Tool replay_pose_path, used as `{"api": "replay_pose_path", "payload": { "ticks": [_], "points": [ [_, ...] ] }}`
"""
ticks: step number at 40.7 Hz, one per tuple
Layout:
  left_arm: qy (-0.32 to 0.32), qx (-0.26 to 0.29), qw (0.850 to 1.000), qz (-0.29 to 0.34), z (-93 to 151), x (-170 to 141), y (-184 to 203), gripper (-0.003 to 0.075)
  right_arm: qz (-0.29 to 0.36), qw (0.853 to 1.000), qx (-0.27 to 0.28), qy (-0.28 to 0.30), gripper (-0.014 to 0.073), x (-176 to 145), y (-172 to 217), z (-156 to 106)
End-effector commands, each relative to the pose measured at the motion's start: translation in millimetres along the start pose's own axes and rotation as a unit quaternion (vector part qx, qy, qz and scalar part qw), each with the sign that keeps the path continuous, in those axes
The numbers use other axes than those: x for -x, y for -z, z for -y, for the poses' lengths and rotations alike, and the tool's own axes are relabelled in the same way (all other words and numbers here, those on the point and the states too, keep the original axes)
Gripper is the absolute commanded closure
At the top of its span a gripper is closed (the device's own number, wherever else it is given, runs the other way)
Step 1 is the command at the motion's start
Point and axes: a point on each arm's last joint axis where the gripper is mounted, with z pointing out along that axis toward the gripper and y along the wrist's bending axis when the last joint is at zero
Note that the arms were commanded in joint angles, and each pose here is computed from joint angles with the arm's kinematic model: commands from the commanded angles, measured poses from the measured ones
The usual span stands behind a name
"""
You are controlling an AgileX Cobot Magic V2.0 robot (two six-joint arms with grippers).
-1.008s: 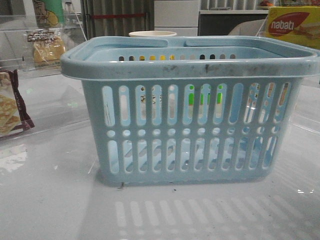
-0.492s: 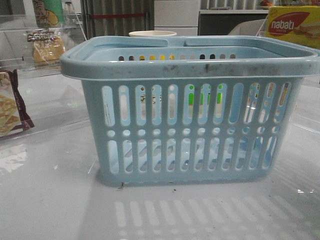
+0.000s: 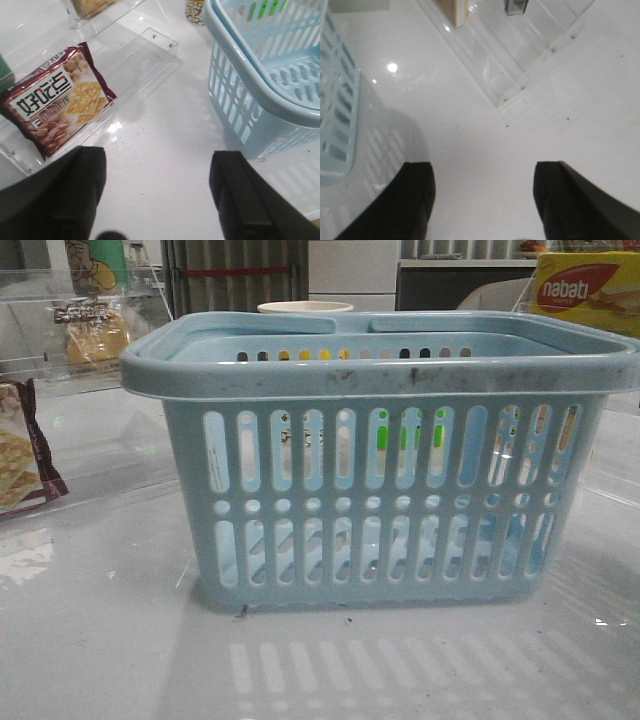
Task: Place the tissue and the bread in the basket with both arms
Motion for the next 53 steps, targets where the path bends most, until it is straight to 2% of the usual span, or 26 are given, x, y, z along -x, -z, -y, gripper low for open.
{"api": "replay_pose_path", "payload": {
  "ticks": [1,10,18,27,38,42,49,53],
  "points": [
    [-0.008,-0.011,0.999,0.05,3,14,5,0.0261,0.055,0.998,-0.02,-0.01,0.0057,35,-3,11],
    [-0.009,-0.013,0.999,0.05,4,14,5,0.0318,0.05,0.998,-0.029,-0.018,0.0057,88,-50,23],
    [-0.009,-0.013,0.999,0.05,4,14,5,0.0357,0.051,0.998,-0.029,-0.018,0.0057,117,-97,28],
    [-0.009,-0.013,0.999,0.05,4,14,5,0.0383,0.07,0.997,-0.027,-0.021,0.0057,135,-138,30],
    [-0.009,-0.013,0.999,0.05,4,14,5,0.0393,0.113,0.993,-0.024,-0.032,0.0057,139,-171,32],
    [-0.009,-0.013,0.999,0.05,4,14,5,0.0393,0.107,0.993,-0.024,-0.033,0.0127,136,-177,32],
    [-0.009,-0.013,0.999,0.05,4,14,5,0.0393,0.103,0.994,-0.02,-0.041,0.0377,136,-173,31],
    [-0.009,-0.013,0.999,0.05,4,14,5,0.0393,0.119,0.991,-0.01,-0.057,0.0426,143,-157,28]
  ]
}}
